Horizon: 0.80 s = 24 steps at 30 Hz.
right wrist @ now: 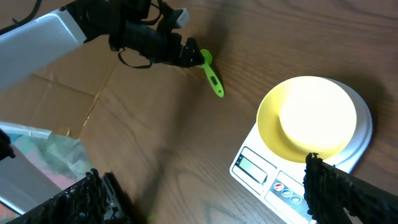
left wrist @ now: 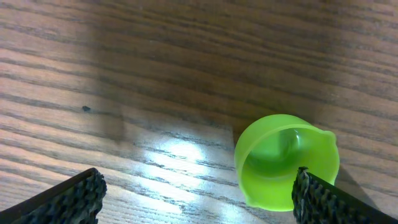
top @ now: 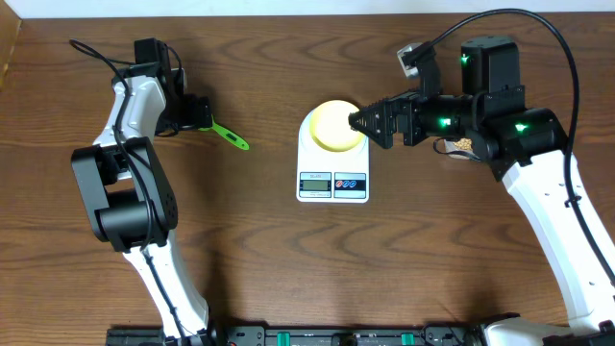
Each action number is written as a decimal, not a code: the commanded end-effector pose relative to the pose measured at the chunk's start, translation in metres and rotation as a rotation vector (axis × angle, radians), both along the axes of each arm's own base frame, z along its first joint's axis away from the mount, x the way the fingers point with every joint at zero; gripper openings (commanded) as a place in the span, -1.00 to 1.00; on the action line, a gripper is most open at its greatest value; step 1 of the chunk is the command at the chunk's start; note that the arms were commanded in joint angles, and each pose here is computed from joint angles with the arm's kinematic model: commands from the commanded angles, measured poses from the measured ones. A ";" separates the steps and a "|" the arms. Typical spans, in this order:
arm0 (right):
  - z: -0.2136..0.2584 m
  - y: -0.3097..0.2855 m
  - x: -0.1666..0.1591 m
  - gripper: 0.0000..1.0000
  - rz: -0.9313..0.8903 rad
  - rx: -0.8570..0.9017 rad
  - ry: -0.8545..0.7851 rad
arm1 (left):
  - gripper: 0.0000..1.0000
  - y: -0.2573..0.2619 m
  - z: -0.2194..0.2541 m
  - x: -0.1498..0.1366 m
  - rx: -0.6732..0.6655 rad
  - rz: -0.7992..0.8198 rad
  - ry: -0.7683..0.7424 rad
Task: Scoop item into bowl and weigh 50g on scale
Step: 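Grasp the green scoop's bowl end with the left gripper and lift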
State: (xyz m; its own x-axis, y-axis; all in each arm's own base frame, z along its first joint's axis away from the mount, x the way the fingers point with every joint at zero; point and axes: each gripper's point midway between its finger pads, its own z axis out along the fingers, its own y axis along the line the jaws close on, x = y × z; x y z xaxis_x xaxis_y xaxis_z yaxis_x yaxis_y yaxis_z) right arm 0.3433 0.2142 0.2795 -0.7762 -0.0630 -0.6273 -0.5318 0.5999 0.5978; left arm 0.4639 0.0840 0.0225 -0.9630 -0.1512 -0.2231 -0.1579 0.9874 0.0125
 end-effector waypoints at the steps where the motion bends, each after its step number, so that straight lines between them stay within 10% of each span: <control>1: 0.011 0.000 0.001 0.99 -0.010 0.005 -0.023 | 0.96 0.004 0.010 0.006 0.012 -0.011 -0.035; 24: 0.010 -0.001 0.001 0.99 -0.025 0.007 -0.008 | 0.88 0.012 0.019 0.028 0.042 -0.035 -0.133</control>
State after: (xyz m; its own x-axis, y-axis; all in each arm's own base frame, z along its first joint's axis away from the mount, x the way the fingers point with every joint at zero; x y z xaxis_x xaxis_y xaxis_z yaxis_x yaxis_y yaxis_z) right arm 0.3454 0.2124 0.2781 -0.7798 -0.0546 -0.6236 -0.5186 0.6144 0.5947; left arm 0.4893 0.0891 0.0301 -0.9383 -0.1100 -0.3279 -0.1255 0.9917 0.0266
